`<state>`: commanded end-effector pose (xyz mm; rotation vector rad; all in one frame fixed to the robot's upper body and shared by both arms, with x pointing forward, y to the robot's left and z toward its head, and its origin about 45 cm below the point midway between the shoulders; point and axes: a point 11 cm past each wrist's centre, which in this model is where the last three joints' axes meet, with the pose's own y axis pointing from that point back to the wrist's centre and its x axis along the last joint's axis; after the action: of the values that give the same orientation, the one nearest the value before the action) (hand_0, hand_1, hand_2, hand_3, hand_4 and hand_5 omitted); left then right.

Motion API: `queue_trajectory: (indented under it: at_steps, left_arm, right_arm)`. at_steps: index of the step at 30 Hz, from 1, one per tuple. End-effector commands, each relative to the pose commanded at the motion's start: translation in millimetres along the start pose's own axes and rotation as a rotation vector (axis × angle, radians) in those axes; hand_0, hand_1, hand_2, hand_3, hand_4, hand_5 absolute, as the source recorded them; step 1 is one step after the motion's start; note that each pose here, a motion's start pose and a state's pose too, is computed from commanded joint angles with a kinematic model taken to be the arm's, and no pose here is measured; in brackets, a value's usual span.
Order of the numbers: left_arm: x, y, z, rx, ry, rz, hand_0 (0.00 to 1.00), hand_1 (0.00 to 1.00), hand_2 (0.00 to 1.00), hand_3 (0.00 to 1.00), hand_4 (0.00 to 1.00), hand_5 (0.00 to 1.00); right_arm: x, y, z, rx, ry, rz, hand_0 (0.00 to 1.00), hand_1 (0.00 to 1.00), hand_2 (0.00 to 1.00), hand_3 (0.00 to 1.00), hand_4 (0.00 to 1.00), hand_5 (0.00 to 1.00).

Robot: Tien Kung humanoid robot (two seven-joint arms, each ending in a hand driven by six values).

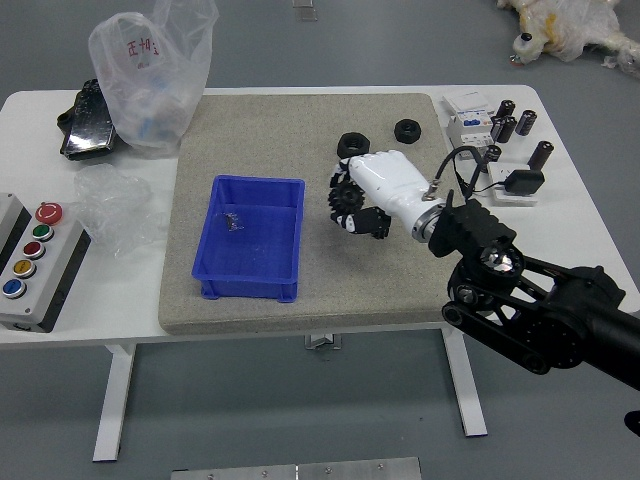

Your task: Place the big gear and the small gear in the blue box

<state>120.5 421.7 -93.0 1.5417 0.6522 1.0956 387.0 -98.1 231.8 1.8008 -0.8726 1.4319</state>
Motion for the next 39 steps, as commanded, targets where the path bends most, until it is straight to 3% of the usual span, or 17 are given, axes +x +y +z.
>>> queue_trajectory:
  at_steps: [1,2,8,9,14,15,20,21,26,28,32,33,37,39]
  left_arm:
    - [-0.1,0.0,0.2,0.000,-0.001,0.000,0.666,0.587,0.573,0.652,0.730,0.368]
    - [-0.1,0.0,0.3,0.000,-0.001,-0.001,0.666,0.587,0.572,0.651,0.731,0.369]
    - [0.4,0.2,0.4,0.002,-0.005,-0.001,0.666,0.587,0.572,0.651,0.731,0.369]
    - [0.5,0.2,0.1,0.003,-0.005,-0.001,0.666,0.586,0.573,0.651,0.731,0.370]
    - [0.4,0.1,-2.0,0.010,-0.005,-0.001,0.666,0.586,0.573,0.651,0.731,0.370]
    - [0.3,0.0,-2.2,0.011,-0.005,-0.001,0.666,0.587,0.572,0.651,0.732,0.370]
    - [-0.6,0.2,0.3,0.007,-0.008,-0.004,0.666,0.587,0.572,0.651,0.732,0.370]
    - [-0.8,0.2,1.4,0.004,-0.008,-0.005,0.666,0.587,0.572,0.652,0.732,0.370]
    - [-1.4,0.3,2.5,0.001,-0.009,-0.006,0.666,0.587,0.572,0.652,0.732,0.370]
    - [-1.4,0.3,2.1,0.003,-0.009,-0.007,0.666,0.587,0.572,0.652,0.732,0.370]
    - [-1.8,0.2,1.9,0.003,-0.008,-0.007,0.666,0.587,0.572,0.652,0.732,0.370]
    - [-2.3,0.2,1.8,0.003,-0.008,-0.008,0.666,0.587,0.572,0.652,0.732,0.370]
    - [-4.1,0.0,1.2,0.005,-0.007,-0.011,0.666,0.587,0.572,0.652,0.732,0.370]
    - [-4.5,-0.1,0.0,0.008,-0.007,-0.012,0.666,0.587,0.572,0.652,0.732,0.370]
  right_arm:
    - [-0.9,-1.9,-6.2,0.015,0.002,-0.001,0.488,0.497,0.359,0.480,0.432,0.002]
    - [-1.8,-3.5,-10.7,0.027,0.005,-0.002,0.487,0.568,0.541,0.549,0.295,0.009]
    - [-16.5,-17.0,-44.1,0.108,0.054,-0.028,0.487,0.568,0.541,0.549,0.295,0.009]
    - [-18.8,-17.9,-44.9,0.109,0.061,-0.035,0.442,0.669,0.642,0.617,0.401,0.159]
    - [-23.6,-20.2,-45.5,0.121,0.068,-0.038,0.442,0.669,0.642,0.617,0.401,0.159]
    - [-23.9,-20.4,-46.4,0.126,0.065,-0.036,0.406,0.751,0.804,0.758,0.649,0.201]
    - [-31.2,-20.3,-52.1,0.138,0.061,-0.051,0.406,0.751,0.804,0.758,0.649,0.201]
    - [-33.7,-19.8,-53.0,0.139,0.061,-0.060,0.433,0.792,0.855,0.856,0.831,0.312]
    - [-39.6,-18.3,-53.4,0.134,0.058,-0.088,0.433,0.792,0.855,0.856,0.831,0.312]
    - [-37.7,-17.5,-52.2,0.129,0.040,-0.083,0.438,0.800,0.865,0.872,0.884,0.351]
    - [-20.1,-13.1,-45.9,0.117,-0.080,-0.025,0.438,0.800,0.865,0.872,0.884,0.351]
    - [-13.8,-10.7,-41.6,0.108,-0.121,0.000,0.385,0.740,0.799,0.822,0.866,0.352]
    - [10.0,-3.2,-7.4,0.022,-0.213,0.099,0.385,0.740,0.799,0.822,0.866,0.352]
    - [16.9,1.6,28.6,-0.071,-0.208,0.128,0.352,0.694,0.753,0.787,0.834,0.317]
